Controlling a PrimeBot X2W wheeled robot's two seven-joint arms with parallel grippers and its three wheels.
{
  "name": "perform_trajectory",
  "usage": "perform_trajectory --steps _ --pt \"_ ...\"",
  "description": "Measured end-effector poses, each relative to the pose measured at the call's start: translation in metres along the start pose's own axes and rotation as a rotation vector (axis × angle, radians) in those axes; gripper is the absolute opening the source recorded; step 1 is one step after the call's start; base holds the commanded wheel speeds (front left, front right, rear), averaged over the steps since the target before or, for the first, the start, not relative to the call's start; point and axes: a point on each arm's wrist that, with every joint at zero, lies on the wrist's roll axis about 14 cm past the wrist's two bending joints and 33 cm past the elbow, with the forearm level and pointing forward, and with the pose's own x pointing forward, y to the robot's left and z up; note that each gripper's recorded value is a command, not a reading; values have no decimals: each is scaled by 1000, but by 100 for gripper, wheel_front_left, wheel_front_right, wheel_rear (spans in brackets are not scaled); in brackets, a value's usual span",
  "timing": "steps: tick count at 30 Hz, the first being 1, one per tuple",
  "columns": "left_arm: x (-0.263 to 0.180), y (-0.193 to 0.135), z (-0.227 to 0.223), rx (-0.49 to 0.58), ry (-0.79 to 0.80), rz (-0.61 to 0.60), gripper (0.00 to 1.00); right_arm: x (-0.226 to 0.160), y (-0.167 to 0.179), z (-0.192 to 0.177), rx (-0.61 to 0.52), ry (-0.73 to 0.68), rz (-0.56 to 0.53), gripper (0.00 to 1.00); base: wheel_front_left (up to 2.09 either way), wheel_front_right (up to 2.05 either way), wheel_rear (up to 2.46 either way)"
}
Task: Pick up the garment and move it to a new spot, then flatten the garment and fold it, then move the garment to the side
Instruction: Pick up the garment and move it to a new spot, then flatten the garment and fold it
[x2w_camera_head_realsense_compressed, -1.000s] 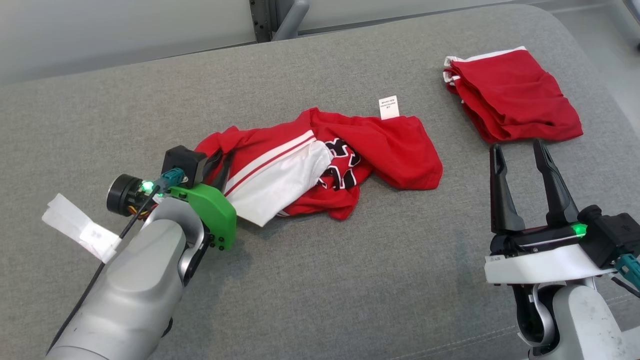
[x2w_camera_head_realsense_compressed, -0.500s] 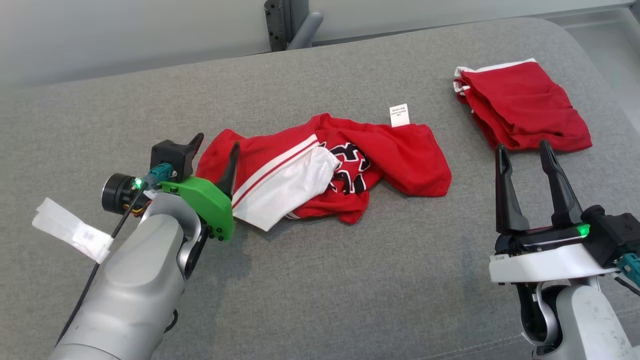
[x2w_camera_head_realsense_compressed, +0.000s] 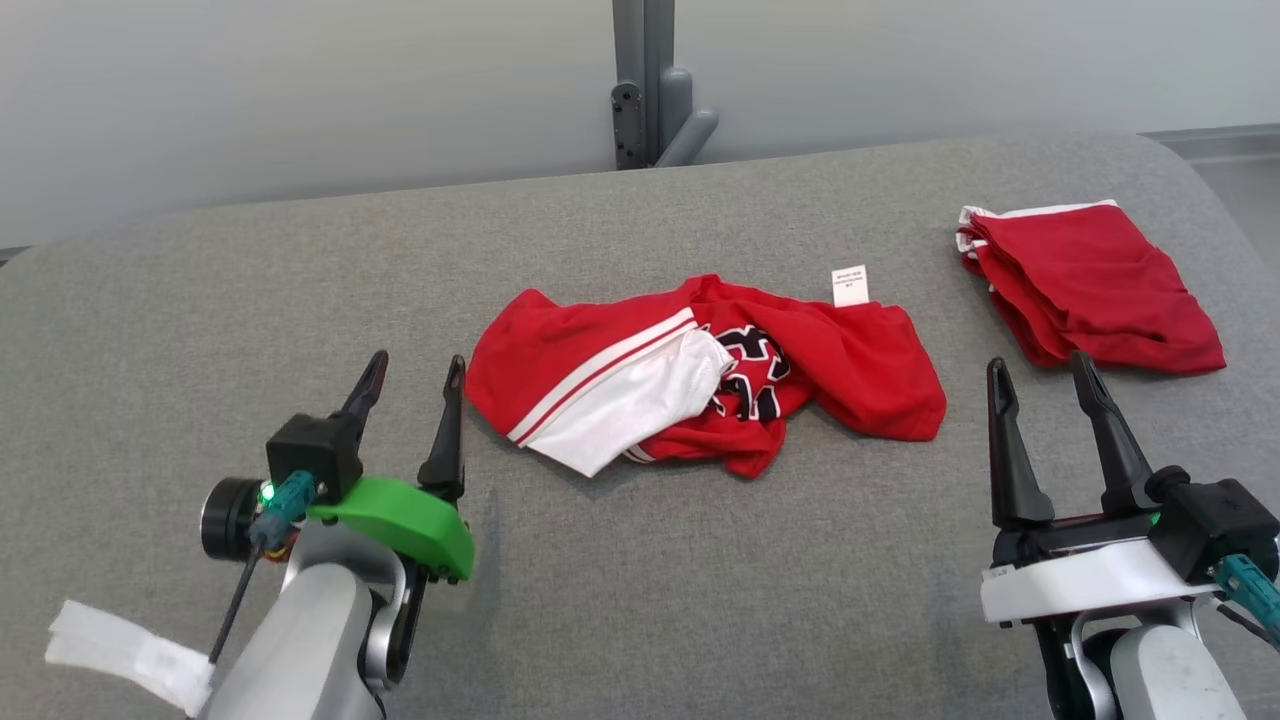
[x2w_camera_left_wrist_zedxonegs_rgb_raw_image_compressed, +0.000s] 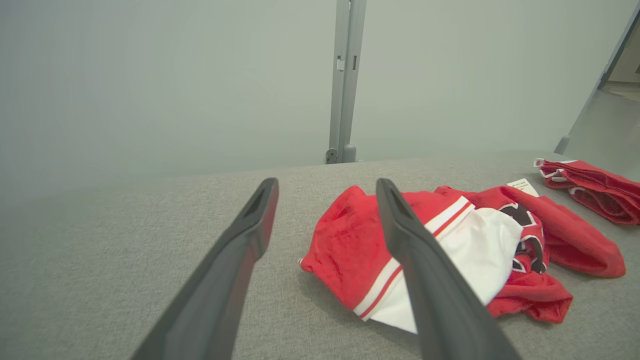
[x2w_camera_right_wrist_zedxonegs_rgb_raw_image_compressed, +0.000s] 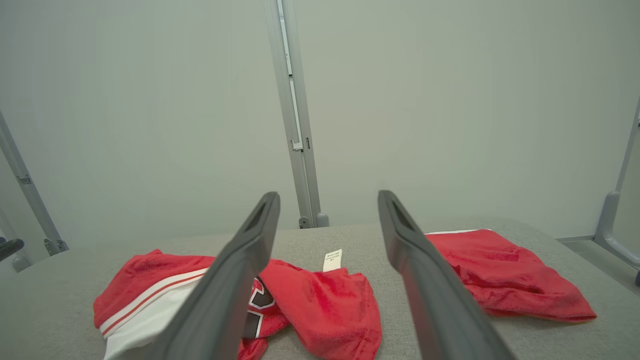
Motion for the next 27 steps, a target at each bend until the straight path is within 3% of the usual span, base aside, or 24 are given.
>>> perform_trajectory --steps 8,27 --pt "-62 30 9 -43 -83 185 100 -5 17 -5 23 18 46 100 0 0 0" --pt "-79 30 0 -42 -75 209 100 -12 22 -19 40 64 55 100 0 0 0"
